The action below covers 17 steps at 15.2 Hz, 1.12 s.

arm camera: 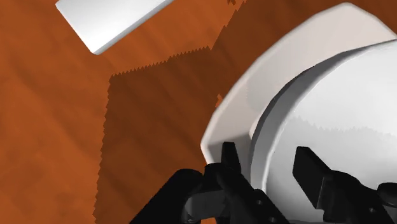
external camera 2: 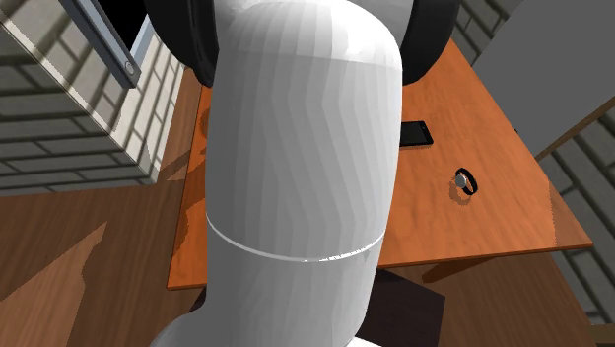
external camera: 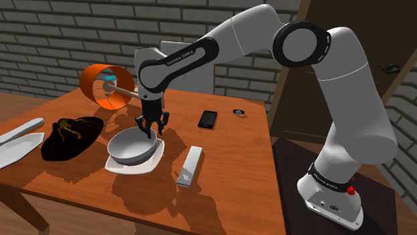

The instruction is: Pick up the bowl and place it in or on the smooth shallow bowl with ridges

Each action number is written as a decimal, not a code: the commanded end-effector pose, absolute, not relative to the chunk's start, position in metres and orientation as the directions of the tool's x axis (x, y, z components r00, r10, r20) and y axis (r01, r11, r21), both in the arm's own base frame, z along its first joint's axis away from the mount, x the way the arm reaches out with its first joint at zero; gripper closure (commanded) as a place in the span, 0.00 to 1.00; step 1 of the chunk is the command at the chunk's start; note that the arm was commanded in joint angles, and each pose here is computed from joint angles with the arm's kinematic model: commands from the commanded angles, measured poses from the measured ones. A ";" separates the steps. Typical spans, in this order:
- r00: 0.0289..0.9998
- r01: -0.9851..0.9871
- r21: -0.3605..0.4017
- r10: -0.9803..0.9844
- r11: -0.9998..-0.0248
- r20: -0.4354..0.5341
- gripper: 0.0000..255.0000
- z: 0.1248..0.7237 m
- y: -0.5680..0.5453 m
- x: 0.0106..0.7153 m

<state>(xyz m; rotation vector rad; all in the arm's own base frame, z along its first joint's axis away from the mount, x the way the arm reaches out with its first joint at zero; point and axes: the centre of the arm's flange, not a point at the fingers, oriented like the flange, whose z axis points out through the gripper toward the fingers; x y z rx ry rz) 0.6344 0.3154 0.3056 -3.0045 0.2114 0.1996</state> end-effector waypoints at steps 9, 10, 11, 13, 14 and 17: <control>0.982 -0.147 -0.113 -0.131 -0.983 -0.139 0.00 0.355 0.309 0.641; 0.982 -0.147 -0.113 -0.131 -0.983 -0.139 0.00 0.355 0.309 0.641; 0.982 -0.147 -0.113 -0.131 -0.983 -0.139 0.00 0.355 0.309 0.641; 0.982 -0.147 -0.113 -0.131 -0.983 -0.139 0.00 0.355 0.309 0.641; 0.982 -0.147 -0.113 -0.131 -0.983 -0.139 0.00 0.355 0.309 0.641; 0.982 -0.147 -0.113 -0.131 -0.983 -0.139 0.00 0.355 0.309 0.641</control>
